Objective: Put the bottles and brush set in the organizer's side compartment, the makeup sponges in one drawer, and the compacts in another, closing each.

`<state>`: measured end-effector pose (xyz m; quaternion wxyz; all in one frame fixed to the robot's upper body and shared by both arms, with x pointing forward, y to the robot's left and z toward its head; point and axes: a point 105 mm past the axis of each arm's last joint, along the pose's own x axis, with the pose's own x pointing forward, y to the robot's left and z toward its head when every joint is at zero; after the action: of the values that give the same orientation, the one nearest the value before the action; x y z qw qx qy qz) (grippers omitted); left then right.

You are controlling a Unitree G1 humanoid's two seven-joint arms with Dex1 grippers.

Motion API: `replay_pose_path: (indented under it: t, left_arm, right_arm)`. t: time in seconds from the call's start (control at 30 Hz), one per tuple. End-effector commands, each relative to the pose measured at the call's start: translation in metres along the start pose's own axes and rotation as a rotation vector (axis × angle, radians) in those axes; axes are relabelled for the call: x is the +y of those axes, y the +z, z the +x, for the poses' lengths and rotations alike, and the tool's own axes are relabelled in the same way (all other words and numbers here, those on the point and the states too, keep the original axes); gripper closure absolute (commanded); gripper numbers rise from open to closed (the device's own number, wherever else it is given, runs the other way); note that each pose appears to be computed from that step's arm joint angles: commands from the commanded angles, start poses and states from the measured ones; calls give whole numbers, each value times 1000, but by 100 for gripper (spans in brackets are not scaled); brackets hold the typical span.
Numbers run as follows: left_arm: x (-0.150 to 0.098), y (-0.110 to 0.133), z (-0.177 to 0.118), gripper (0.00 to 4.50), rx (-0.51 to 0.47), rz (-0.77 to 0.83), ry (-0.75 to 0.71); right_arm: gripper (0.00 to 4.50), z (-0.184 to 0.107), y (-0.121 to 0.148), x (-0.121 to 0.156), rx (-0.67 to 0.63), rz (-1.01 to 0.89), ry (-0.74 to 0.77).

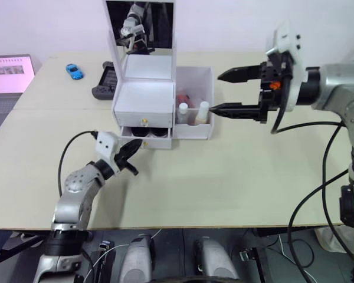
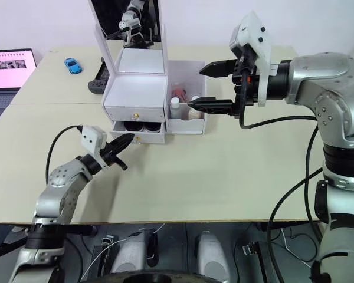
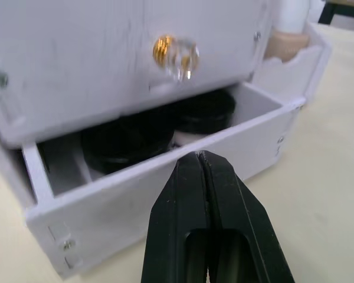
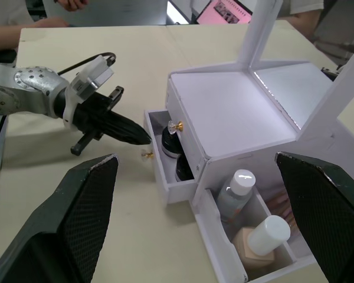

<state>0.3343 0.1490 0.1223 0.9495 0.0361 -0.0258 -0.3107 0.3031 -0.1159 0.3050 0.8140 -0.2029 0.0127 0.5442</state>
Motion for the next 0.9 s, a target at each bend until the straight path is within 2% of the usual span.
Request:
replay_pose_path:
  t: [0.03,0.37,0.9]
  left_arm:
    - [3,7,6,447,-10,47,-7]
    - [20,15,19,447,14,99,14]
    - [5,15,46,447,2,88,-39]
  right_arm:
    - [0,-9,12,-1,-22,-51,-31]
    - [0,-13,10,-2,-17,-41,-56]
    - [0,-14,11,-3,-24,-43,-80]
